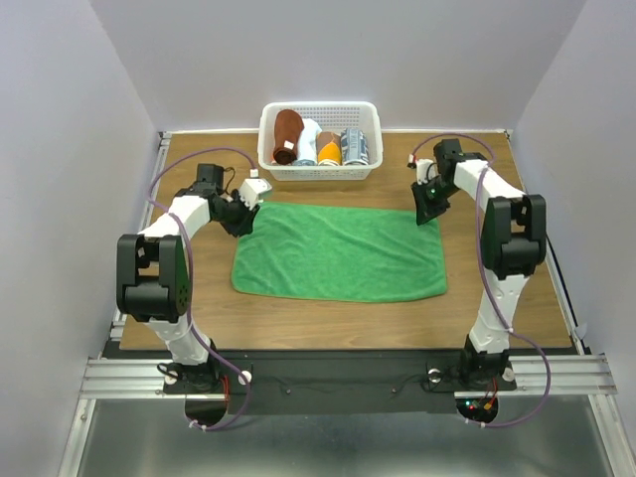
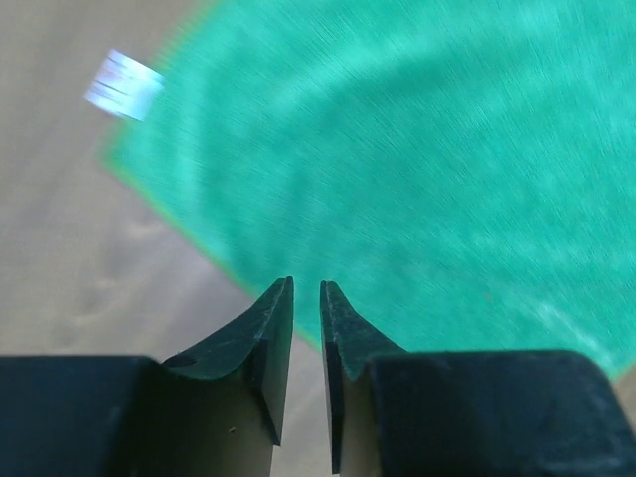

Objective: Roll the towels
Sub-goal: Flatten the towel

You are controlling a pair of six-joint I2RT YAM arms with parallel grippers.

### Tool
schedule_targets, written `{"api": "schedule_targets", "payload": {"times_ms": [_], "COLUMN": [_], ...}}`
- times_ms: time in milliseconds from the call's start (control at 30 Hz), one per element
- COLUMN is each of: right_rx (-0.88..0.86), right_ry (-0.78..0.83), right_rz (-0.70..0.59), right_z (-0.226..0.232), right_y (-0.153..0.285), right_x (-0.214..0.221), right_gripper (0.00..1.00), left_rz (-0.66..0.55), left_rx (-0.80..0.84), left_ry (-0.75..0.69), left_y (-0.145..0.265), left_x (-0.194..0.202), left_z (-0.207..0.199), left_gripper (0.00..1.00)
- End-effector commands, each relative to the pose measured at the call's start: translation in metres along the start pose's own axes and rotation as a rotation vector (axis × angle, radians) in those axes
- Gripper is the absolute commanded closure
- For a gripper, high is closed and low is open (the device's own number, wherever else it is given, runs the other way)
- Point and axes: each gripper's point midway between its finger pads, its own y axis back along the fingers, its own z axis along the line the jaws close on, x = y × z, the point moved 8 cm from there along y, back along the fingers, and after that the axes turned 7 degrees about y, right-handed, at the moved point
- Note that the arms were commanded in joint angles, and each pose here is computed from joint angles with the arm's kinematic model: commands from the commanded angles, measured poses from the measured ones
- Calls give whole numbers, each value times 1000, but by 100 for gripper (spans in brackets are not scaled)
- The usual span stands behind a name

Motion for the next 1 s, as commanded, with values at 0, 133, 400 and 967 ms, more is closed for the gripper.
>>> {"api": "schedule_targets", "payload": {"times_ms": [0, 133, 400, 967], "right_rx": [107, 162, 182, 308], "right_ry": [-35, -60, -62, -60], "right_rz": [-58, -68, -139, 25], "right_z": [-20, -26, -19, -63], "right_y": [-13, -19, 12, -51], "right_x": [-17, -17, -21, -2], "right_gripper": [84, 91, 91, 96], "left_rz": [38, 10, -150, -71], "left_rx": [75, 48, -74, -186], "left_ry": [26, 77, 219, 545], "left_y": [-7, -8, -10, -62], "left_x": [17, 15, -32, -8], "left_z": [-15, -12, 20, 88], "left_gripper": [73, 73, 66, 93]}}
